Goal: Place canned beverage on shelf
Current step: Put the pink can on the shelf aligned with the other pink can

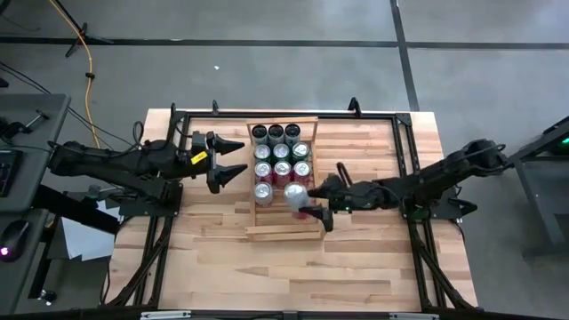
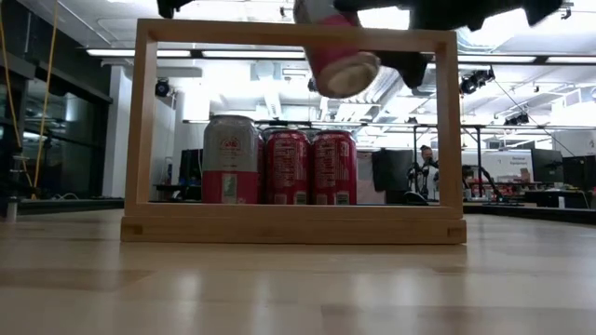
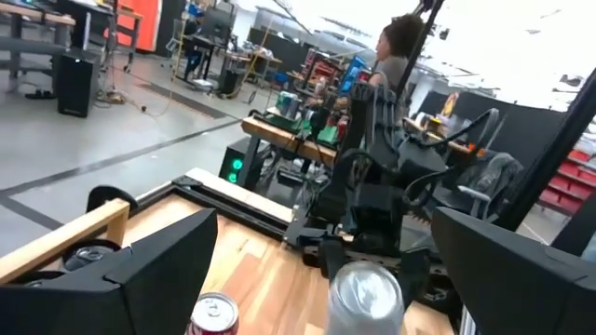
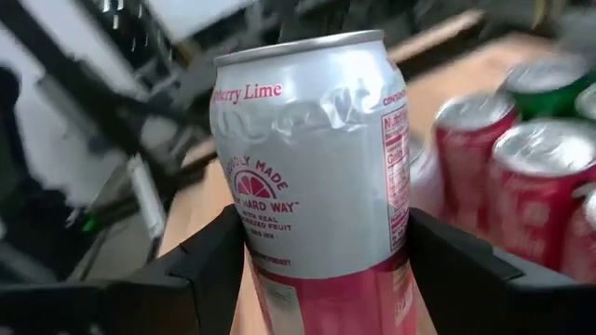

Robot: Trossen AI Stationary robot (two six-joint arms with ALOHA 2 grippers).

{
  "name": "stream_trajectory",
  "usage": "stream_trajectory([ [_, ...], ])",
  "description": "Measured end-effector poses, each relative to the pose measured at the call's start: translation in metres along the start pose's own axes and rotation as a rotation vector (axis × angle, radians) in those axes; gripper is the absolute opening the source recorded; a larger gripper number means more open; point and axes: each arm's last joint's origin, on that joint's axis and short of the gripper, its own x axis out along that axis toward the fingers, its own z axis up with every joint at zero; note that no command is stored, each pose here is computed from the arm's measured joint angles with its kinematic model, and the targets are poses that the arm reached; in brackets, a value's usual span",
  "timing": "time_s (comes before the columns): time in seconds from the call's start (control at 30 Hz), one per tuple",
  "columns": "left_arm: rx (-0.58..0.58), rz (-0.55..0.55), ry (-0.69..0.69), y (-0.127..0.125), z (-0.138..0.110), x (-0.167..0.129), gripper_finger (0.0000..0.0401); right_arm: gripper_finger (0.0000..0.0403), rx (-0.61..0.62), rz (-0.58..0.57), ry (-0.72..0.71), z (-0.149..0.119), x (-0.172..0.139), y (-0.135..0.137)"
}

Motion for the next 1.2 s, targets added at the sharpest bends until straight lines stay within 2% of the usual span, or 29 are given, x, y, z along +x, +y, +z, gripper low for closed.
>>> stream_trajectory([
  [0.2,-0.009,0.046,-0.013,0.001,0.000,0.000,0.0386,0.0247,-0.023,-0.071,-0.177,-0.022,0.009,-0.014],
  [0.37,-0.029,0.077,-0.025,0.002,0.000,0.000,0.0386,0.0247,-0.056,-0.080,-0.151,-0.043,0.028,-0.019],
  [0.63,-0.030,0.094,-0.032,0.003,0.001,0.000,0.0386,0.0244,0.004,-0.060,-0.231,-0.062,0.051,-0.024],
  [0.8,-0.030,0.093,-0.034,0.003,0.001,0.000,0.0386,0.0244,0.031,-0.049,-0.269,-0.068,0.058,-0.029],
  [1.2,-0.033,0.091,-0.037,0.002,0.001,0.000,0.0386,0.0244,0.022,0.008,-0.316,-0.062,0.058,-0.032],
])
